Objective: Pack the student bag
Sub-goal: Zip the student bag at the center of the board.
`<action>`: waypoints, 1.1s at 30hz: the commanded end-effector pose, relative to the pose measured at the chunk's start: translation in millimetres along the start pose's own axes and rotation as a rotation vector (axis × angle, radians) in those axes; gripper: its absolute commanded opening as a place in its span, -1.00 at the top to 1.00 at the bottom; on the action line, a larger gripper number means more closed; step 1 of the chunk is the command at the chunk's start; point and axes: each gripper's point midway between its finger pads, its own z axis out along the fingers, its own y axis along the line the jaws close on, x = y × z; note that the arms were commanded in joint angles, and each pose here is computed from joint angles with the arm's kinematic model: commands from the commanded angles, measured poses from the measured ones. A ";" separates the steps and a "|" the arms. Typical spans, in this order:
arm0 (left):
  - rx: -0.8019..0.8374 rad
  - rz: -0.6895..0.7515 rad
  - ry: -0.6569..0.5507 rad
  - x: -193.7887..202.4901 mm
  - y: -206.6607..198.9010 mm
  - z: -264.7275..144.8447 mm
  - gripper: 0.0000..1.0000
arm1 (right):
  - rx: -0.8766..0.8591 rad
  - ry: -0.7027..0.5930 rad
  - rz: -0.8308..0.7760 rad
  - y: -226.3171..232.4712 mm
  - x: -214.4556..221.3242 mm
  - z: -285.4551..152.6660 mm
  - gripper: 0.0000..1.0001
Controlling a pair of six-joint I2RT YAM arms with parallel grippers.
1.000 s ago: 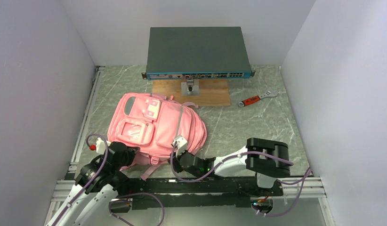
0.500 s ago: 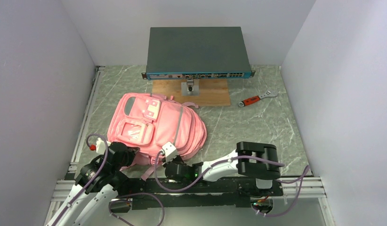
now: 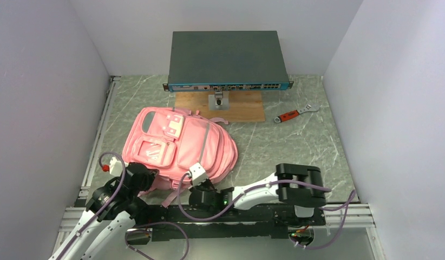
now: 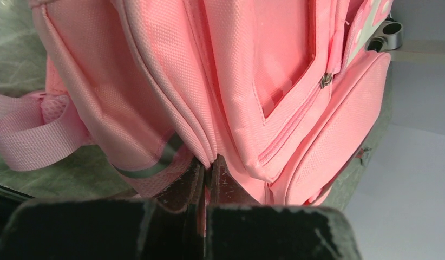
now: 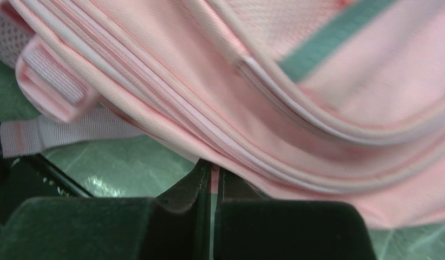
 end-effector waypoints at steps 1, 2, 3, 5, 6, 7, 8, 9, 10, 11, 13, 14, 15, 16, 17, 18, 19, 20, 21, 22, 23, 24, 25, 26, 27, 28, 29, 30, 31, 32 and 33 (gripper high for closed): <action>-0.096 0.135 -0.186 -38.7 16.4 -5.3 1.00 | 0.029 -0.009 -0.002 -30.7 -1.1 -25.8 1.00; -0.105 0.154 -0.209 -43.5 16.9 -6.0 1.00 | 0.008 -0.001 -0.001 -32.5 2.4 -32.3 1.00; -0.113 0.170 -0.225 -47.0 17.2 -6.6 1.00 | 0.000 0.015 0.004 -36.1 7.7 -38.2 1.00; -0.126 0.191 -0.240 -50.8 18.6 -8.4 1.00 | 0.011 0.052 0.011 -47.1 18.8 -46.9 1.00; -0.126 0.199 -0.241 -51.5 18.7 -9.1 1.00 | 0.039 0.071 0.022 -57.0 25.5 -50.9 1.00; -0.127 0.209 -0.240 -51.5 19.8 -9.1 1.00 | 0.073 0.079 0.029 -68.4 30.4 -54.7 1.00; -0.131 0.218 -0.244 -52.3 22.0 -9.3 1.00 | 0.111 0.080 0.036 -81.3 33.0 -58.9 1.00; -0.140 0.221 -0.251 -53.9 25.2 -10.1 1.00 | 0.152 0.079 0.048 -94.1 33.8 -61.8 1.00; -0.146 0.228 -0.262 -56.5 27.5 -11.4 1.00 | 0.192 0.074 0.065 -106.9 33.3 -64.4 1.00; -0.149 0.238 -0.274 -59.3 28.8 -12.8 1.00 | 0.216 0.065 0.082 -116.9 30.5 -65.9 1.00; -0.155 0.254 -0.295 -65.2 29.9 -17.0 1.00 | 0.272 0.057 0.073 -134.1 31.3 -66.5 1.00; -0.158 0.264 -0.304 -67.8 30.0 -19.0 1.00 | 0.298 0.055 0.061 -139.7 31.0 -66.8 1.00; -0.164 0.275 -0.314 -70.8 30.0 -21.1 1.00 | 0.327 0.054 0.050 -144.1 29.1 -66.9 1.00; -0.166 0.278 -0.320 -72.6 29.3 -22.8 1.00 | 0.353 0.056 0.033 -147.9 28.4 -67.2 1.00; -0.168 0.281 -0.328 -75.2 27.7 -25.3 1.00 | 0.372 0.041 -0.004 -151.1 23.6 -66.5 1.00; -0.174 0.278 -0.336 -77.7 27.8 -27.5 1.00 | 0.359 0.032 -0.006 -150.0 21.8 -65.9 1.00; -0.176 0.281 -0.343 -80.3 26.8 -30.3 1.00 | 0.317 0.024 -0.001 -144.4 19.2 -64.2 1.00; -0.163 0.292 -0.342 -82.1 21.9 -34.2 0.86 | 0.217 0.001 0.008 -130.8 11.6 -63.5 1.00; -0.146 0.316 -0.333 -82.3 15.6 -36.8 0.54 | 0.108 -0.024 0.010 -116.3 5.1 -63.6 1.00; -0.118 0.355 -0.314 -80.7 7.1 -39.2 0.15 | 0.001 -0.047 0.028 -103.3 0.9 -64.6 1.00; -0.077 0.386 -0.281 -76.0 -3.8 -40.9 -0.18 | -0.076 -0.064 0.050 -96.4 -3.2 -65.9 1.00; -0.049 0.420 -0.267 -74.3 -11.9 -42.8 -0.42 | -0.118 -0.063 0.094 -96.6 -6.6 -64.7 1.00; -0.014 0.453 -0.219 -66.4 -18.7 -44.8 -0.60 | -0.152 -0.051 0.136 -97.8 -7.6 -64.3 1.00; 0.022 0.479 -0.178 -59.7 -26.8 -47.6 -0.70 | -0.176 -0.047 0.178 -100.5 -10.7 -64.5 1.00; 0.069 0.514 -0.132 -51.8 -35.6 -51.3 -0.76 | -0.215 -0.041 0.207 -99.7 -13.6 -66.2 1.00; 0.130 0.564 -0.079 -42.3 -45.9 -56.1 -0.78 | -0.275 -0.032 0.216 -93.5 -16.6 -70.4 0.95; 0.210 0.617 -0.033 -32.3 -58.3 -61.4 -0.80 | -0.333 -0.028 0.214 -86.3 -19.7 -75.5 0.82; 0.291 0.675 0.009 -22.2 -69.7 -66.2 -0.87 | -0.384 -0.024 0.217 -78.9 -23.5 -81.3 0.69; 0.364 0.719 0.049 -11.7 -78.7 -70.0 -1.00 | -0.441 -0.023 0.222 -71.0 -26.4 -88.0 0.46; 0.429 0.754 0.081 -2.5 -85.9 -73.3 -0.98 | -0.480 -0.027 0.234 -66.9 -29.2 -92.5 0.22; 0.485 0.784 0.122 8.0 -91.1 -75.8 -0.98 | -0.511 -0.021 0.250 -64.0 -29.8 -94.9 0.06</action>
